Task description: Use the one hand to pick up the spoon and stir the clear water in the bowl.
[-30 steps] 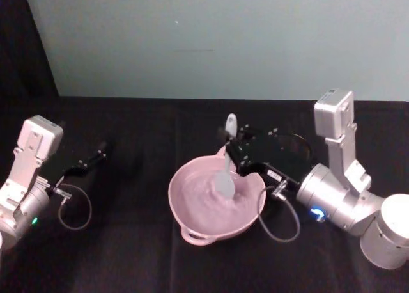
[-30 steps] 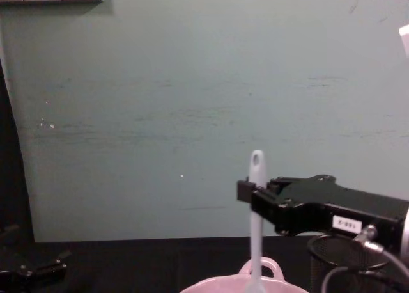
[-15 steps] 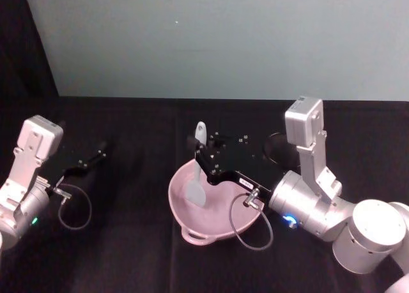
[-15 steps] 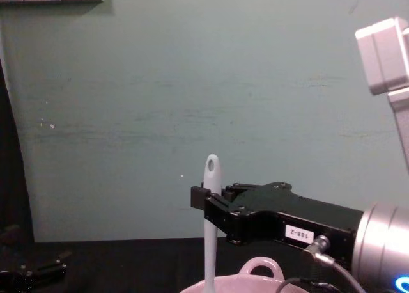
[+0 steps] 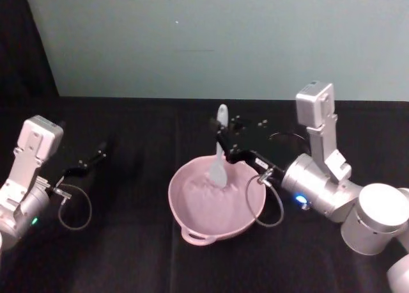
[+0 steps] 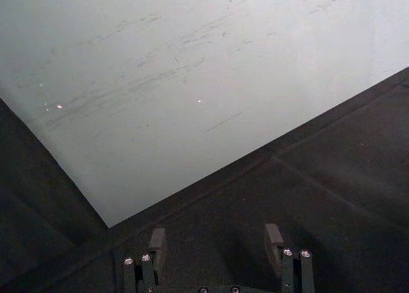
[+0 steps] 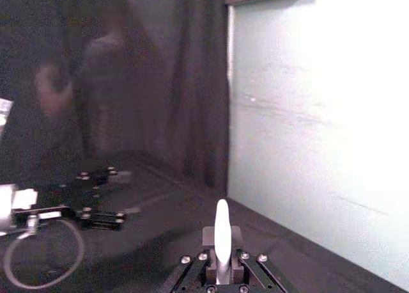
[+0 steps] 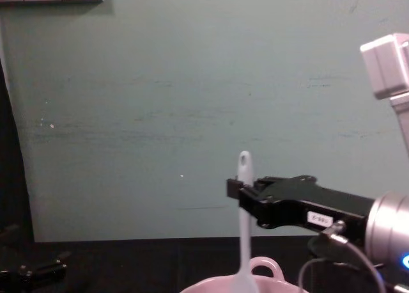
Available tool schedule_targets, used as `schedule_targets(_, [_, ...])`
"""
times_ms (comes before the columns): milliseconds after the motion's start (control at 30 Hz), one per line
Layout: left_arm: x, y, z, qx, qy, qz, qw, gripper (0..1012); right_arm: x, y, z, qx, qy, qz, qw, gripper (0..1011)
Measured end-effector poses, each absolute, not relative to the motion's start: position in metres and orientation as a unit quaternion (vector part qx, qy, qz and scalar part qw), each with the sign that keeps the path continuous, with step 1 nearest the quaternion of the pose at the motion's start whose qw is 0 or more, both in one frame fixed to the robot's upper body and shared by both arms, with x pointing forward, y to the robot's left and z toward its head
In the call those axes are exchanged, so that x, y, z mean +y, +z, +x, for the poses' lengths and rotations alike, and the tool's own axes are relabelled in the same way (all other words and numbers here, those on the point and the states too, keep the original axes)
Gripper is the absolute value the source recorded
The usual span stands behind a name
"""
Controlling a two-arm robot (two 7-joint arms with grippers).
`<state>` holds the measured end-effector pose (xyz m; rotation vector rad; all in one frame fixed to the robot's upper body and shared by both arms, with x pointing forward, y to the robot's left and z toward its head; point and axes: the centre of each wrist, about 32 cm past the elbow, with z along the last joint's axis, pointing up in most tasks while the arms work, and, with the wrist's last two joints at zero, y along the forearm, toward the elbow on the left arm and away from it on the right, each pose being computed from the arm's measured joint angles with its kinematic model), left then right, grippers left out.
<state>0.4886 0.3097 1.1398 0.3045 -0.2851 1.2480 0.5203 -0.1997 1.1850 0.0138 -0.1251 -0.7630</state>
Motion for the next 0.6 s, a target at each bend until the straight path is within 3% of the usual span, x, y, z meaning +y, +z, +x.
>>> schedule_targets(267, [0.31,1.14,0.489,-0.132,0.58,0.142,0.791,1005,-0.219,1.19,0.515,-0.071,-0.39,0.0,0.918,120])
schedule_targets(600, [0.31,1.14,0.489,-0.132,0.58,0.141,0.791,1005,-0.215,1.189,0.495,-0.07,-0.37,-0.007,0.926,120])
